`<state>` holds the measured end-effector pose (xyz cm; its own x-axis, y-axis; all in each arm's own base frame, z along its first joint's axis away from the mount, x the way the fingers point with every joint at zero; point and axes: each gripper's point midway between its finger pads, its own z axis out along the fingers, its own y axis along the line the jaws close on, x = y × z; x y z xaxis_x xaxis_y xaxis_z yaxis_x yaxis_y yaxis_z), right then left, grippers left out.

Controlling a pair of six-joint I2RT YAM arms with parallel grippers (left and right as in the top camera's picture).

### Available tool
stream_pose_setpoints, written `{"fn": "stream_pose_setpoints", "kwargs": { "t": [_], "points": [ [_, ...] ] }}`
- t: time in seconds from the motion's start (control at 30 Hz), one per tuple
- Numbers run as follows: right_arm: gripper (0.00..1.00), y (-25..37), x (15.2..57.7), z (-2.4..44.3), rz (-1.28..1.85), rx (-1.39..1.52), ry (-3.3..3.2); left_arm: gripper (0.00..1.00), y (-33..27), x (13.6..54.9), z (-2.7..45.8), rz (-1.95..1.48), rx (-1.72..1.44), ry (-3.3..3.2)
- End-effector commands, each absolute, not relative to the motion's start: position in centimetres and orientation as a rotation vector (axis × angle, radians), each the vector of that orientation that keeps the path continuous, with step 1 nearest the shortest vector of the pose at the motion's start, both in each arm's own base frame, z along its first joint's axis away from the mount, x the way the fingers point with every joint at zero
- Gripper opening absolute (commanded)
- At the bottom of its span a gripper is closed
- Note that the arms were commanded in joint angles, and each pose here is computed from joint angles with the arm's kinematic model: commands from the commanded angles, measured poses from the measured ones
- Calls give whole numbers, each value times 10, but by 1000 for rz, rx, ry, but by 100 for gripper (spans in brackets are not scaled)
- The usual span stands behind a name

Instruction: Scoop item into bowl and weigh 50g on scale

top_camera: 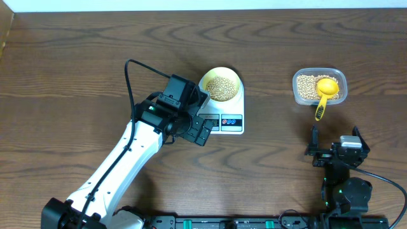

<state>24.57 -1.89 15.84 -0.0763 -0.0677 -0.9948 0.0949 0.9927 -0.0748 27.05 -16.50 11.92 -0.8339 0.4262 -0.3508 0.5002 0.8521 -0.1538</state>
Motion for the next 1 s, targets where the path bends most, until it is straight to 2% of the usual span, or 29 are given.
{"fn": "stream_pose_setpoints", "kwargs": {
  "t": [0.0, 0.43, 0.97],
  "points": [
    [99, -19, 245, 158, -140, 11, 1642, 98, -157, 258, 110, -318, 714, 2789],
    [99, -19, 245, 158, -140, 11, 1642, 98, -156, 256, 109, -315, 717, 2800],
    [99, -19, 245, 158, -140, 11, 1642, 98, -176, 314, 145, -310, 711, 2482]
  ]
}}
